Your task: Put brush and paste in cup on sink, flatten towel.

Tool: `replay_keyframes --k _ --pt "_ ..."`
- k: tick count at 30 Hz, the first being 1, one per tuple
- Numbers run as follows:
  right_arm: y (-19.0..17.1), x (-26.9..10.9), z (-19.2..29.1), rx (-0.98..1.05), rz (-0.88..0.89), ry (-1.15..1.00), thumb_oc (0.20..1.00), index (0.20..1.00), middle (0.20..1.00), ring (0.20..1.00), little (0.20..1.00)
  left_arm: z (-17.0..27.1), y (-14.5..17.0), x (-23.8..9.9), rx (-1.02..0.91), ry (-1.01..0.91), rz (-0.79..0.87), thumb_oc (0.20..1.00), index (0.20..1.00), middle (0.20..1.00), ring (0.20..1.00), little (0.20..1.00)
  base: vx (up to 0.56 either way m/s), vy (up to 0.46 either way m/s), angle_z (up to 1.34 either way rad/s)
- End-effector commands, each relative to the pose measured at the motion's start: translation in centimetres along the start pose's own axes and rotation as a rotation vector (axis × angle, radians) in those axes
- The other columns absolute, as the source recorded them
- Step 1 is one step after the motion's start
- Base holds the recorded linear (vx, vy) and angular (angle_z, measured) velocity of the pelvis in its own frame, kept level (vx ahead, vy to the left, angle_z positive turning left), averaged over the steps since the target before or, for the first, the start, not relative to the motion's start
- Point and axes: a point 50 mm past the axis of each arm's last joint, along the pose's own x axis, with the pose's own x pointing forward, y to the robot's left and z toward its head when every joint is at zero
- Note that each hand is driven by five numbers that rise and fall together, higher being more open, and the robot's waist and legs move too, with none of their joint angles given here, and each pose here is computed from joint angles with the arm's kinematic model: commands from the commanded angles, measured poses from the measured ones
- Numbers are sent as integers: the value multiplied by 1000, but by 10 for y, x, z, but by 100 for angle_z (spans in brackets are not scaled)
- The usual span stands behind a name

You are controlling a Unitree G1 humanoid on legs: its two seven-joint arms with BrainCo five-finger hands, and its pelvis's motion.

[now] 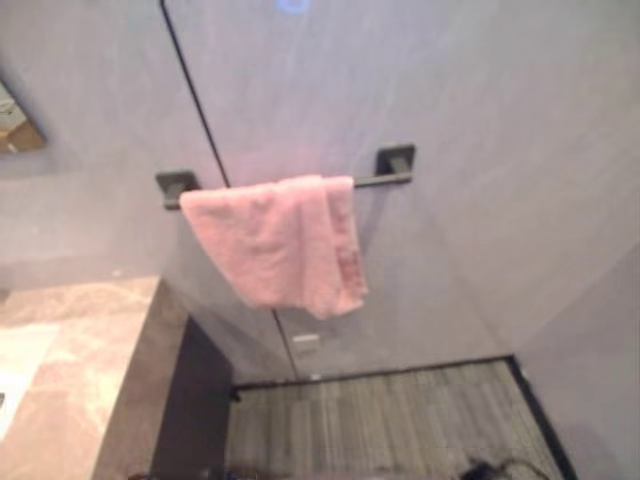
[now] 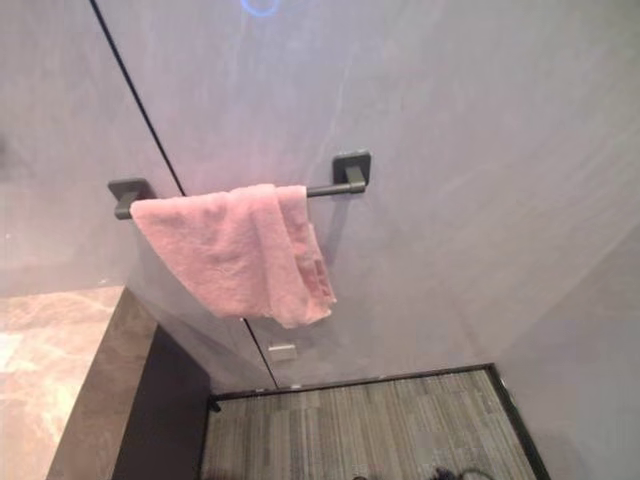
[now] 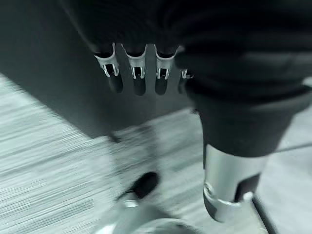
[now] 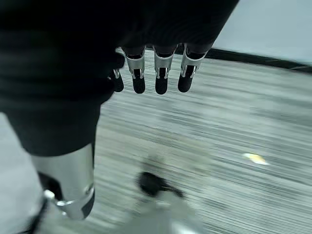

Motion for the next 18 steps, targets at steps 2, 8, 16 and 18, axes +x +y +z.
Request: replay_keyframes --k 2,8,16,18 --pt "3 1 20 66 40 -41 1000 1000 1000 1000 1000 10 10 2 -96 6 -4 1000 1000 1000 1000 1000 17 -11 10" --pt "4 0 29 115 48 -82 1000 1000 1000 1000 1000 16 -2 1 -167 -11 -38 1000 1000 1000 1000 1000 0 0 1" --pt "3 0 43 97 55 -128 1000 1000 1000 1000 1000 25 -15 0 -190 -42 -97 1000 1000 1000 1000 1000 0 0 0" --pt "-2 0 50 115 36 -158 1000 1000 1000 1000 1000 26 -15 0 -191 -48 -97 1000 1000 1000 1000 1000 0 0 0"
